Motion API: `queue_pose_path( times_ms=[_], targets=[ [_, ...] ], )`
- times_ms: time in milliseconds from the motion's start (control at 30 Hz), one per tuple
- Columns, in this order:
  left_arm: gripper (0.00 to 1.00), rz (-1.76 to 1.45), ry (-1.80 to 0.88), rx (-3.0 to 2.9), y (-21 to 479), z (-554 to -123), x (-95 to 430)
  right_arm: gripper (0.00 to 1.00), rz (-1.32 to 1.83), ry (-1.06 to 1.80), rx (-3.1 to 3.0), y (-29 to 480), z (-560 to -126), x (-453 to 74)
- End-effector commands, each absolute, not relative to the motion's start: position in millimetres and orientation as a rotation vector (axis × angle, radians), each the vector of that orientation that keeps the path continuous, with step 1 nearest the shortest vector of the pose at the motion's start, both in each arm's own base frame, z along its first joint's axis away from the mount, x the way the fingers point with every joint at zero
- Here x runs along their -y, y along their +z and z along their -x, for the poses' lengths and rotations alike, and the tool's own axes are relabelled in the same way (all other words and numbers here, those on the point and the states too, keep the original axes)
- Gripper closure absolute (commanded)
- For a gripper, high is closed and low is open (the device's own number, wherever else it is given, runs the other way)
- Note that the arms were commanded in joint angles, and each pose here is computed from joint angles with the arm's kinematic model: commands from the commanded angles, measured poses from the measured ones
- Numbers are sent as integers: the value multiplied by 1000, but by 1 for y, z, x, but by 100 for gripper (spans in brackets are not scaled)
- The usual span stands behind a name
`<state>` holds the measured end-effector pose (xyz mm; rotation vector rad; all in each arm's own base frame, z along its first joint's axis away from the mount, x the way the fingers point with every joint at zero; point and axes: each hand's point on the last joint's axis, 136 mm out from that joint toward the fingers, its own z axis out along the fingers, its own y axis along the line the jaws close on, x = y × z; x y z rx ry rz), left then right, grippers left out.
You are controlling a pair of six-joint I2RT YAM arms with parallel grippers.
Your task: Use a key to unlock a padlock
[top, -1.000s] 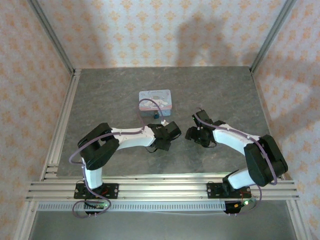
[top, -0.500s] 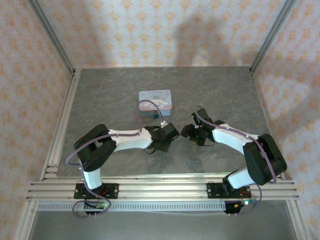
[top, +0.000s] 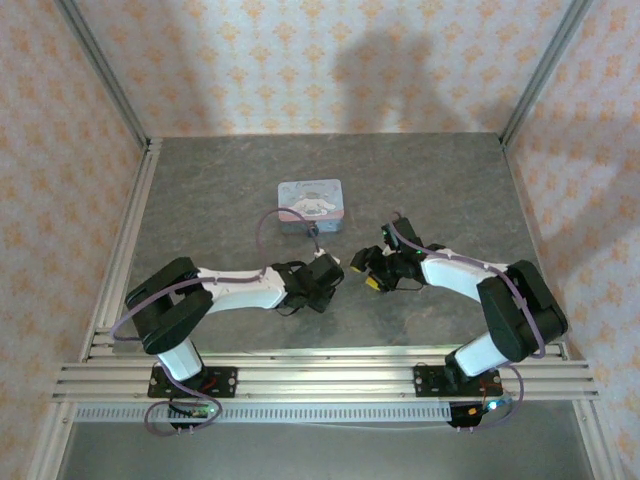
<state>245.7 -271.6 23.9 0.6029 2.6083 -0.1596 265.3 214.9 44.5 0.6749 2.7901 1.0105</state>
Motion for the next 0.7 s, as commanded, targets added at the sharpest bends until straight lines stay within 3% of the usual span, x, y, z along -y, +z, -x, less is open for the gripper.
queue_pose_path(
  times_ms=[0, 667],
  targets=[
    [100, -663, -224, -2552, 37, -245, 281, 41, -679, 1088, -2783, 46, -263, -223],
    [100, -737, -368, -2420, 77, -241, 287, 51, -606, 1320, -2760, 69, -259, -245]
  ],
)
